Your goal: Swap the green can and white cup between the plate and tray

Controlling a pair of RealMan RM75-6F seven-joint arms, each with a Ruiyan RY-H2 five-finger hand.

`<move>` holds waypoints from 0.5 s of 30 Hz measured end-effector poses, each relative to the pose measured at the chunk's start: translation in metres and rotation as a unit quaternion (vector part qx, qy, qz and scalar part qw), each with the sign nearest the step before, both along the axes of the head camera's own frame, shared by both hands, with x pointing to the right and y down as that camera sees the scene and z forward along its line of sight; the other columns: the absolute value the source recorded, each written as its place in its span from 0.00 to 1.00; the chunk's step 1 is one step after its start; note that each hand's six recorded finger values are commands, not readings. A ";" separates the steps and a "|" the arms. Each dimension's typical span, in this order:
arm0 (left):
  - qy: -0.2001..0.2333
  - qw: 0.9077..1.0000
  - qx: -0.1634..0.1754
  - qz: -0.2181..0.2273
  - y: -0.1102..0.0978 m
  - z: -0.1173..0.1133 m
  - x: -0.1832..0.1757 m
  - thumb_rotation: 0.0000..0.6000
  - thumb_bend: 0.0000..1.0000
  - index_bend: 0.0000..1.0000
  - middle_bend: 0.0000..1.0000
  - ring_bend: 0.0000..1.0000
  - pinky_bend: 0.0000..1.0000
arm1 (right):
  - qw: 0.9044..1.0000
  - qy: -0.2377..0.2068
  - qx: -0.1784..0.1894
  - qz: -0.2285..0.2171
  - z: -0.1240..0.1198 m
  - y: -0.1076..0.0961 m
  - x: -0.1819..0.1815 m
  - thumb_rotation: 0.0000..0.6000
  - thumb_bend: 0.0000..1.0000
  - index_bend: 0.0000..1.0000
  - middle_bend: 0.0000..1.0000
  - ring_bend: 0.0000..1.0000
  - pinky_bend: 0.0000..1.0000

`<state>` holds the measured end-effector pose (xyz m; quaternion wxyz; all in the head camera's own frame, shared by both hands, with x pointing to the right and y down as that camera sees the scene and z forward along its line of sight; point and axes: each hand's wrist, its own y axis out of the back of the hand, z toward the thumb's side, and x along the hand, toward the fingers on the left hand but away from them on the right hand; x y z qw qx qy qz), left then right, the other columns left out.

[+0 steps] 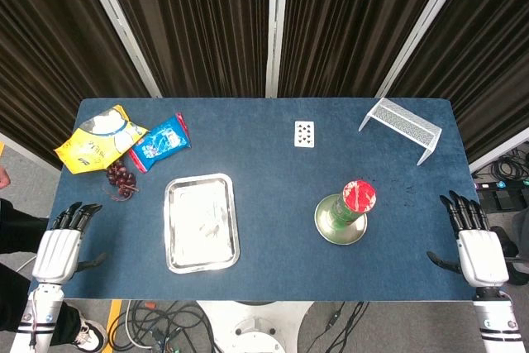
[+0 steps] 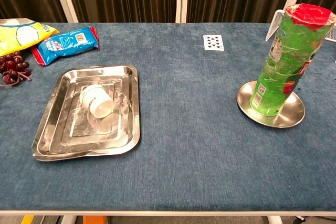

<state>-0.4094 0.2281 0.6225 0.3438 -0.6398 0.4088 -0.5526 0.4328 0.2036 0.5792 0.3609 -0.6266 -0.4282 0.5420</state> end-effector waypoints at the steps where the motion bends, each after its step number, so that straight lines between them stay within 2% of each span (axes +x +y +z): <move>1: -0.001 1.000 -0.001 0.000 0.001 0.001 -0.001 1.00 0.00 0.16 0.14 0.08 0.18 | 1.000 -0.001 0.000 -0.006 -0.001 -0.002 -0.003 1.00 0.00 0.00 0.00 0.00 0.00; 15: 0.004 1.000 -0.005 -0.006 0.005 0.008 -0.005 1.00 0.00 0.16 0.14 0.08 0.18 | 0.992 -0.033 0.003 -0.121 -0.023 -0.059 -0.092 1.00 0.00 0.00 0.00 0.00 0.00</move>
